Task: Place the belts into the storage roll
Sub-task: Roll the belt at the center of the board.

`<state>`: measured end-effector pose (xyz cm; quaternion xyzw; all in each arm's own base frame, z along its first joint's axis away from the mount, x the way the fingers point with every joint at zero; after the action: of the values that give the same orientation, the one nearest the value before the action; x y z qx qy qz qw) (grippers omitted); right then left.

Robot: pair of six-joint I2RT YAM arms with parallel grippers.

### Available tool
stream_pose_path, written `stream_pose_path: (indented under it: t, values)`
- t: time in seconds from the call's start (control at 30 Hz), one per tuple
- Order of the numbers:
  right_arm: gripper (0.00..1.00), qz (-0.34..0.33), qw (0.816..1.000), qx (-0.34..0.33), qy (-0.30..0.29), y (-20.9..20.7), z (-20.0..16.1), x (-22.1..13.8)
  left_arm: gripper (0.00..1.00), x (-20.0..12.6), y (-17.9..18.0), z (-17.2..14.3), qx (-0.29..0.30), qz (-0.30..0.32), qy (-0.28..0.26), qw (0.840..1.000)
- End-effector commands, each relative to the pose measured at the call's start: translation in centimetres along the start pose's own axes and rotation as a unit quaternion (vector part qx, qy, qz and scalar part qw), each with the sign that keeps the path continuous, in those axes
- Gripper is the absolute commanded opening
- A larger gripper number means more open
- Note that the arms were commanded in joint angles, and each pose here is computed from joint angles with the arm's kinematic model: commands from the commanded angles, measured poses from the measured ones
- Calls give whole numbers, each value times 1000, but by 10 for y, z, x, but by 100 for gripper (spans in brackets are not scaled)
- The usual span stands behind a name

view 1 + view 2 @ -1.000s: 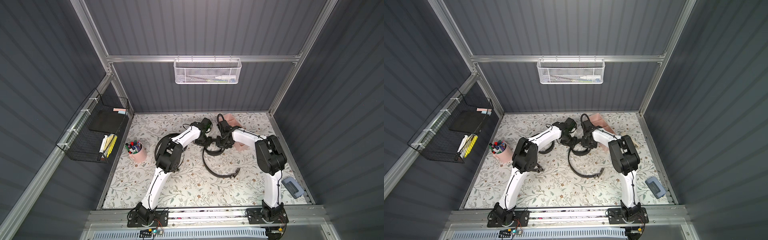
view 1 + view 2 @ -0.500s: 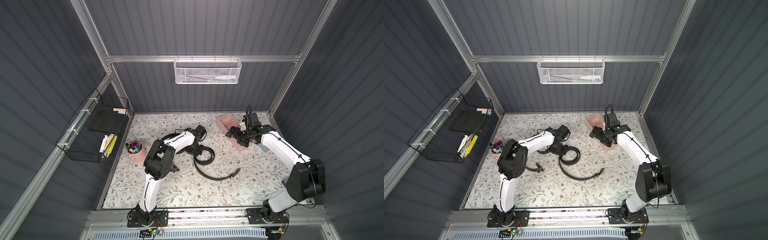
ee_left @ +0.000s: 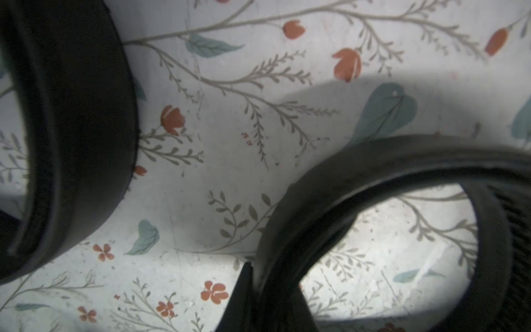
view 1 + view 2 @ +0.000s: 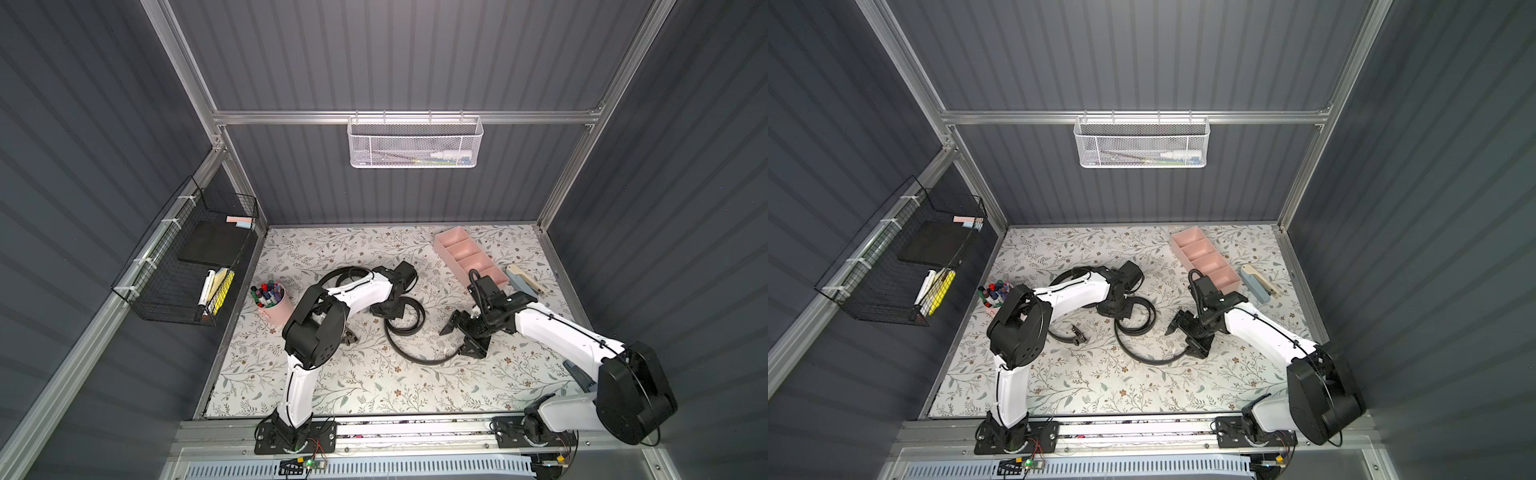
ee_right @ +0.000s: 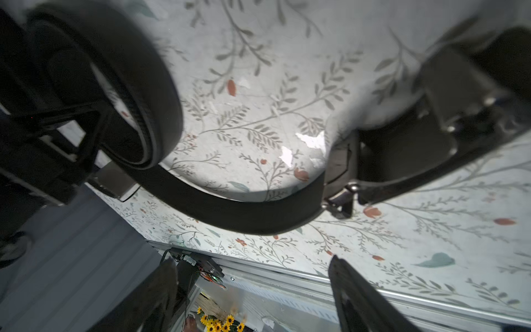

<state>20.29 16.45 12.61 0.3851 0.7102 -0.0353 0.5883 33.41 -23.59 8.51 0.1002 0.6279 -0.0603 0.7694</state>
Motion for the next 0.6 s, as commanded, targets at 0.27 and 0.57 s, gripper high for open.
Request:
stream_pose_path:
  t: [0.27,0.57]
  values:
    - [74,-61,998,26,-21,-10,15,30,13,15,3,-23,-4,20,52,998]
    - [51,-117,991,-19,-61,-21,28,31,18,17,4,-28,-16,16,55,998]
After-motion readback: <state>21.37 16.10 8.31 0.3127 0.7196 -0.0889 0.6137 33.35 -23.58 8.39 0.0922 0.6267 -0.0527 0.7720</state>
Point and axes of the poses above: each gripper's point midway between its finger pads, its own x axis out along the fingers, its own y axis along the line the jaws close on, z = x × y, the point moved 6 cm from there along -x, back along the fingers, and after that the axes turned 4 degrees about x, right-handed, at the moved point
